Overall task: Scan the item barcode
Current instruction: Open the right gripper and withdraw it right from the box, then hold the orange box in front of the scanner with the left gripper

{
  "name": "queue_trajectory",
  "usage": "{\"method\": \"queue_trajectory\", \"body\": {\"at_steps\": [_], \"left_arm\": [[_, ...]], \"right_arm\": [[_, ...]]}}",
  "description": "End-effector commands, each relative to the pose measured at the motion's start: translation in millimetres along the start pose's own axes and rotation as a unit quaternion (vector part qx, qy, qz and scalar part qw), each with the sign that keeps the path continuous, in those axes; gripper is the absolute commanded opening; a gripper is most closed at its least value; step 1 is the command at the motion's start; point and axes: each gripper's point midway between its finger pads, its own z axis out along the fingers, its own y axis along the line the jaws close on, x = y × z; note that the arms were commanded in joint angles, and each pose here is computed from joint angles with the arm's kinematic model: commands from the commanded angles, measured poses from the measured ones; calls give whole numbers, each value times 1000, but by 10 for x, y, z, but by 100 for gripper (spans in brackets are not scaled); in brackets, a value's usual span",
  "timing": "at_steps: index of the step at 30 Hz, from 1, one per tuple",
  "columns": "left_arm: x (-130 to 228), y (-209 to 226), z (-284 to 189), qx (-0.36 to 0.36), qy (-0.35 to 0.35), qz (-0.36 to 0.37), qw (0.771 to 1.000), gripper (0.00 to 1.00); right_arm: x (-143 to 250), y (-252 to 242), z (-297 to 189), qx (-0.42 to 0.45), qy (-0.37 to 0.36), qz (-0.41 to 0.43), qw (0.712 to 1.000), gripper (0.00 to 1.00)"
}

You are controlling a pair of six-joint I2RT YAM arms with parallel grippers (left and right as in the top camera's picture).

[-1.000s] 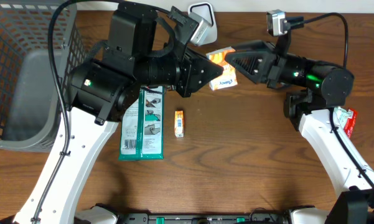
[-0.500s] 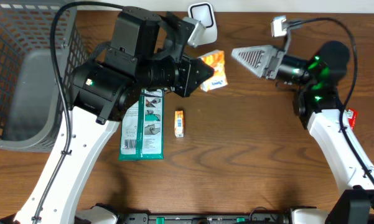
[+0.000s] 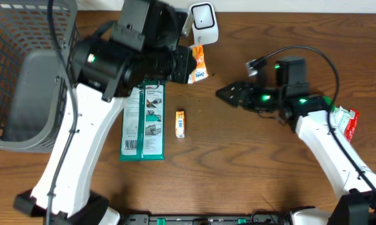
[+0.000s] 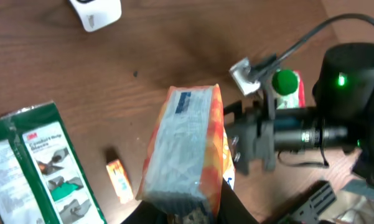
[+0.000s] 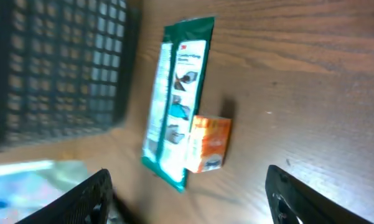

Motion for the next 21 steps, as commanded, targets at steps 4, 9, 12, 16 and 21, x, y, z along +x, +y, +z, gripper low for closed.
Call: {"method": "queue_trajectory", "body": {"at_steps": [4,9,12,16,21], "left_arm": [[69,57,562,24,71,22,997,7],[90,510,867,-87,96,65,989,7],[16,740,909,-156,89,93,979,7],[-376,819,927,-191,25,172,966,7],[-829,734,960,-196,-44,297,933,7]], "right_arm": [[120,27,108,40,11,-70,997,67],[228,-83,68,55,34,-75,995,68],[313,-201,48,85,48,-64,993,76],[446,-466,-33,157,68,-40,985,98],[548,-765,-179,245,81,-25,966,99]]}}
